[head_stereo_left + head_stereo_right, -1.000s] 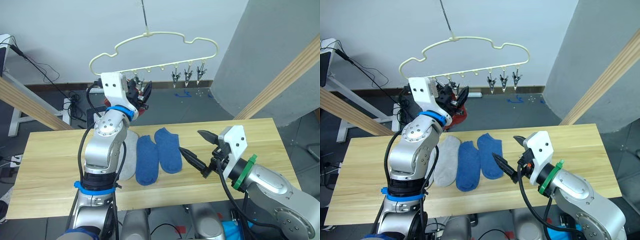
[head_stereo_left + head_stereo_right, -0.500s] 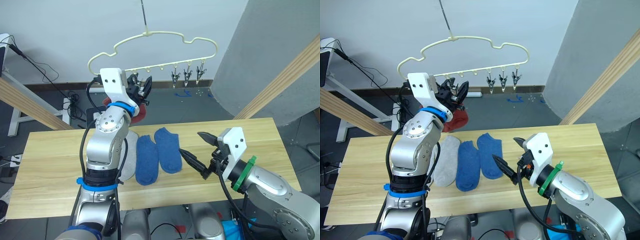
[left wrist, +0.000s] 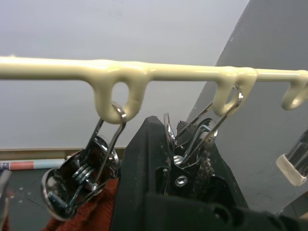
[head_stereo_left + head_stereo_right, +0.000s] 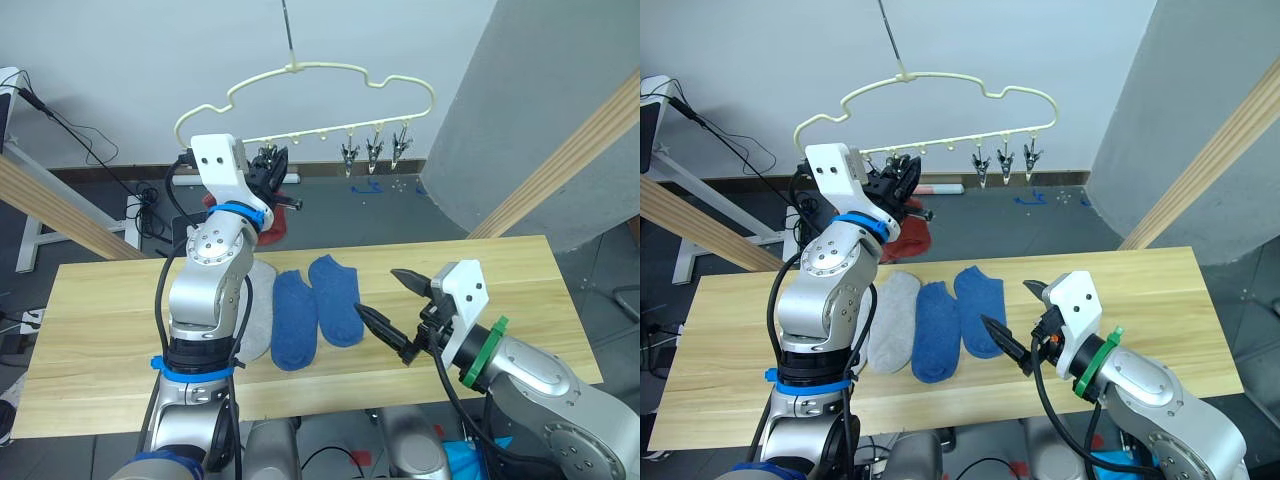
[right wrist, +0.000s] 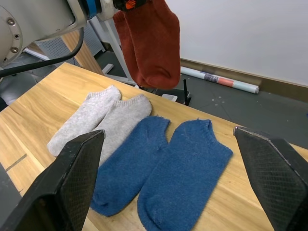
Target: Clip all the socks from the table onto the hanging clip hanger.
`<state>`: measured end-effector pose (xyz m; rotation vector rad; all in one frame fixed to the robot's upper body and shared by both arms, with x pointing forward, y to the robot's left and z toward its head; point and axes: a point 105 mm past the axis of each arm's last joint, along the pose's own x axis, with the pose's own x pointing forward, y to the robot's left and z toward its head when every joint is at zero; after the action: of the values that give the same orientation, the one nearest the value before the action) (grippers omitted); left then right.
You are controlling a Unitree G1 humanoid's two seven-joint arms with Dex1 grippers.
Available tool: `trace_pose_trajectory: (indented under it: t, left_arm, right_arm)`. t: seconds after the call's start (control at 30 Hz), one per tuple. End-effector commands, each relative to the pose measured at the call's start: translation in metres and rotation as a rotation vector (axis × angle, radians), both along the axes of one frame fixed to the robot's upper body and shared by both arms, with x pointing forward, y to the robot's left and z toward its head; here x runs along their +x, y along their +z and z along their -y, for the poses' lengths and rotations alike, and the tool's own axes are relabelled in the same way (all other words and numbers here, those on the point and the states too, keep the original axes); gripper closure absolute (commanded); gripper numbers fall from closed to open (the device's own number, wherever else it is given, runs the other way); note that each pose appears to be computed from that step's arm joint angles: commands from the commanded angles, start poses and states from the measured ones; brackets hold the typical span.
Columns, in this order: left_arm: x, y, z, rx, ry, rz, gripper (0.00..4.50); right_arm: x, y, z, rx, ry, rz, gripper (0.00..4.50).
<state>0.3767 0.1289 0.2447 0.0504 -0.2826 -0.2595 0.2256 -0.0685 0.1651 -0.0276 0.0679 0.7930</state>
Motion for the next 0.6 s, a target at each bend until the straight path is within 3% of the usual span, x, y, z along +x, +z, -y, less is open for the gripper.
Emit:
trace_pose_trajectory:
  t: [0.03,0.6]
  left_arm:
    - [-0.0053,0.017,0.0037,-0.002,-0.008,0.065,4.01]
    - [-0.0048,0.0159,0.0039,0.007,-0.005,0.063,4.01]
  right_arm:
    - [-0.0065,0.012,-0.004,0.019,0.022,0.056,0.0]
    - [-0.0073,0.0144,-0.0044,0.021,0.027,0.057,0.0]
